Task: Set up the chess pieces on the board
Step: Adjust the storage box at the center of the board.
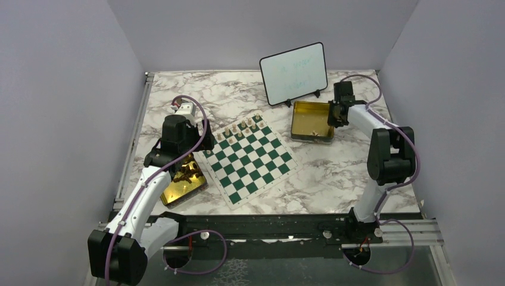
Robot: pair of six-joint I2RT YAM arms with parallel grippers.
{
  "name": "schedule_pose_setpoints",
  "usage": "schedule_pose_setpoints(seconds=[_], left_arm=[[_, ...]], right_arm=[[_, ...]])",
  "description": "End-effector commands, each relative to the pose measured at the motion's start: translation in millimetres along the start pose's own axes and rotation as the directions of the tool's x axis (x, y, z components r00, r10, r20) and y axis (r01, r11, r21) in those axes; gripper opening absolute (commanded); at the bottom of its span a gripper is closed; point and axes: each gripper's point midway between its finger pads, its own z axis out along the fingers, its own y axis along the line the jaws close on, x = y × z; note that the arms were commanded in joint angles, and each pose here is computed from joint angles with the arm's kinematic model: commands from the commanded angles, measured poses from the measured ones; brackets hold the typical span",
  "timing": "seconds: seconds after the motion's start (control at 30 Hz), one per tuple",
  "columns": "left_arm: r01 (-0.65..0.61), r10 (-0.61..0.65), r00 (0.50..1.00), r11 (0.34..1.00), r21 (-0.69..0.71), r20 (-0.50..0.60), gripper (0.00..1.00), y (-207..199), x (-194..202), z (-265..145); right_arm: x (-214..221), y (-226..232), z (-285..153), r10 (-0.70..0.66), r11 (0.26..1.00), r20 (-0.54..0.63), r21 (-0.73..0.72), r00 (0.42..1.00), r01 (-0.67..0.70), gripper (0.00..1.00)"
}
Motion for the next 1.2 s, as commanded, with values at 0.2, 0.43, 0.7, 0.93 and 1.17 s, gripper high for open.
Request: schedule_pose_setpoints(seconds=[0.2,0.43,0.7,0.93,1.17], left_arm=[[-0.007,0.006,0.999,1.0,0.024,0.045,0.93,-7,-13,-6],[-0.007,0.006,0.999,1.0,0.026,0.047,0.93,-8,-13,-7],[-0.013,0.012,0.999,1.0,0.02,0.046,0.93,-7,-13,-6],[-0.012,0.011,0.999,1.0,0.011,0.033,0.93,-5,-10,-3],[-0.014,0.014,0.999,1.0,-0.008,0.03,0.93,-2,-10,-1]], right_arm=[[8,-3,-19,0.14,0.99,0.071,-0.015,0.988,-0.139,0.08],[-25,0,-14,-0.207,0.97,0.161,-0.097,0.965,0.224,0.03],[-39,19,-7,-0.593,0.744,0.195,-0.239,0.781,0.624,0.02],[-40,15,-8,-0.792,0.508,0.283,-0.186,0.541,0.841,0.02],[-30,31,-12,-0.874,0.161,0.435,-0.165,0.218,0.973,0.01]])
